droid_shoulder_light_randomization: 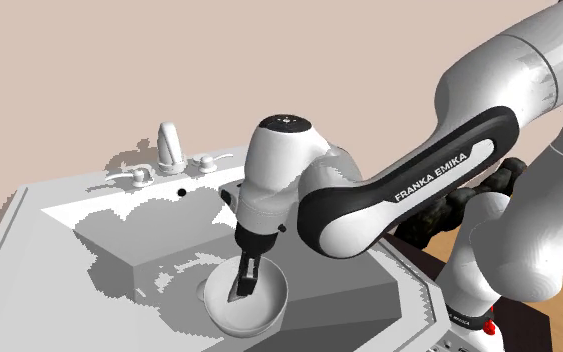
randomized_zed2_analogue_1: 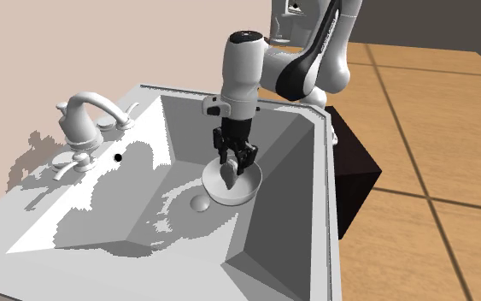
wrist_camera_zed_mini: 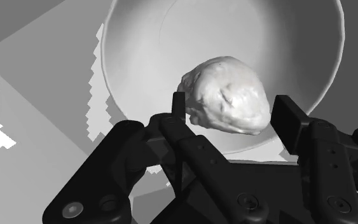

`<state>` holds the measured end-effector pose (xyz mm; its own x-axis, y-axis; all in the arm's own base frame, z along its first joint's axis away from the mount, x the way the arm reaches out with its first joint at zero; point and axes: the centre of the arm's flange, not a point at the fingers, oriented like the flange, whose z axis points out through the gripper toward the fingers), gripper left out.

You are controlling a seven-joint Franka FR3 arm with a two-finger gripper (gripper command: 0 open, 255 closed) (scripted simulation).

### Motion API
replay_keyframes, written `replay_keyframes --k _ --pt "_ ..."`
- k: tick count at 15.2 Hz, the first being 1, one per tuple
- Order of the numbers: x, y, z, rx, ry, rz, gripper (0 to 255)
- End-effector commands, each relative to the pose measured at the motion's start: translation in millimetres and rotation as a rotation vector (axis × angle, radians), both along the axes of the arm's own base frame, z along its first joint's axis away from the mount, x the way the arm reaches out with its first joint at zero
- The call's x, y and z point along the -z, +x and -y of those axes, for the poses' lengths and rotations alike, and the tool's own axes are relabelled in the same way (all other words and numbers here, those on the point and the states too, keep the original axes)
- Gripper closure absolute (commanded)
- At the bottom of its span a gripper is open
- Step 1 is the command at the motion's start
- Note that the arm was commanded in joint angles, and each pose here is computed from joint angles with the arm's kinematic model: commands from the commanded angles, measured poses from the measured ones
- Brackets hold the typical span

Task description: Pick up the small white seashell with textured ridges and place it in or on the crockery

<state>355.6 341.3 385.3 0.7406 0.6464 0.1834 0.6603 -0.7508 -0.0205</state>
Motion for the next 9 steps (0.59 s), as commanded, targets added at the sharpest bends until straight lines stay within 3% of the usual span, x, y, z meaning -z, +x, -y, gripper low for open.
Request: replay_keyframes --k 1,4,9 --pt "11 0 0 0.000 0.001 0.001 255" --pt "27 0 0 0.000 0.001 0.001 255" --pt "27 0 0 0.000 0.001 0.001 255"
